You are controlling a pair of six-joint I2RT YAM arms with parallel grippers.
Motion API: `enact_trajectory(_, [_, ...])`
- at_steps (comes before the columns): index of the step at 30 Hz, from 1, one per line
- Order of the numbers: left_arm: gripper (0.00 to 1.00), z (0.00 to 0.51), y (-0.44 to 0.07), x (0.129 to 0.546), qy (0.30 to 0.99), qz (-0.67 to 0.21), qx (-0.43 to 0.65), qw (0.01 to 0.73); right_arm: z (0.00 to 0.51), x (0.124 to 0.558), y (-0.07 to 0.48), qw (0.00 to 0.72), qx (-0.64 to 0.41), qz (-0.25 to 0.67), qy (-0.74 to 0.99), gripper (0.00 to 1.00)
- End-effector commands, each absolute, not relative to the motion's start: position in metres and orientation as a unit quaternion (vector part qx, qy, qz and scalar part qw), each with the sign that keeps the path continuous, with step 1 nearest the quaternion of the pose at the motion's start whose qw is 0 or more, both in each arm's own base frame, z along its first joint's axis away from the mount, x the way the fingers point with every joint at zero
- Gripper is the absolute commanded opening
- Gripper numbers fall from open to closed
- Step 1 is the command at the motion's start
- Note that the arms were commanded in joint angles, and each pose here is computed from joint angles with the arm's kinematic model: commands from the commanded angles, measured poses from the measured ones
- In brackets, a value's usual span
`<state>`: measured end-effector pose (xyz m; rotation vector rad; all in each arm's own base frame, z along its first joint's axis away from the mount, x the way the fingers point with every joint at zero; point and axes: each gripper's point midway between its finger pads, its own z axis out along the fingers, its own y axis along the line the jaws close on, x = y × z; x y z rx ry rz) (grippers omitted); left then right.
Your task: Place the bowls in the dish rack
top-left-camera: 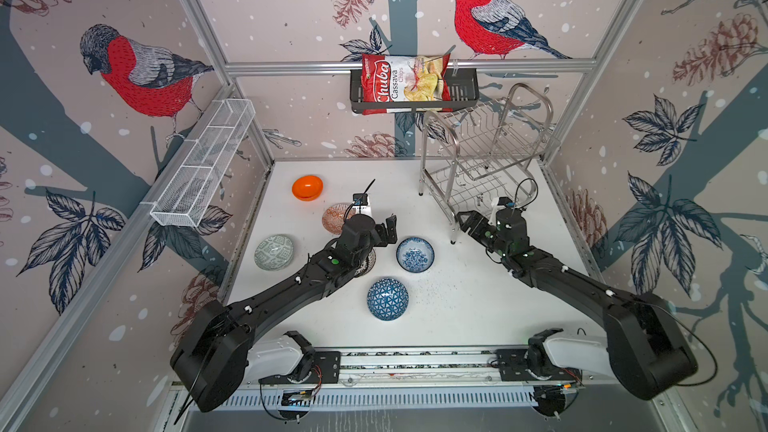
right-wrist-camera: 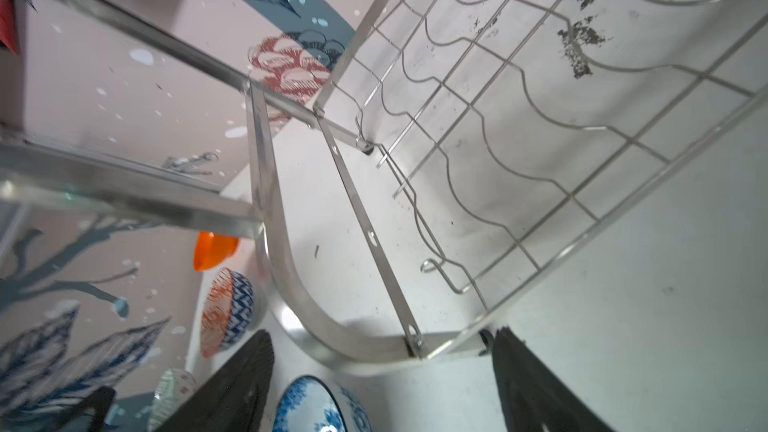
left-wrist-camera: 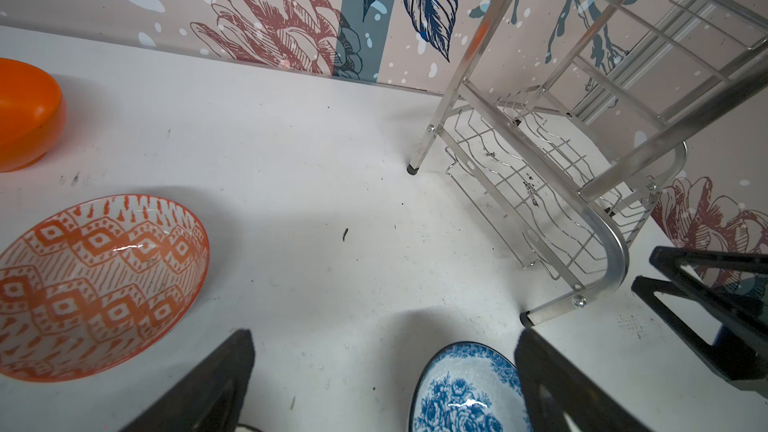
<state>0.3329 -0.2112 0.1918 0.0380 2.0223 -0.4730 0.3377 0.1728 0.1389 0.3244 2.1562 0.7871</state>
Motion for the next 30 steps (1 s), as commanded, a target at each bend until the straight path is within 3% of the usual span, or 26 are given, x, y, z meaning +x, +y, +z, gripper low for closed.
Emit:
enact_trajectory(1, [0.98,0.185,-0.220,0.328,0.850,-0.213,0.022,0.482,0.119,0.316,0.171,0.392,0.062,0.220,0.891,0.87])
enact_trajectory(20, [0.98,0.165,-0.215,0.315,0.861,-0.213,0.033,0.462,0.077,0.284,0.261,0.323,-0.086,0.149,0.931,0.73])
enact_trajectory(30, [0.98,0.164,-0.209,0.310,0.854,-0.215,0.033,0.473,0.045,0.283,0.275,0.287,-0.092,0.122,0.946,0.46])
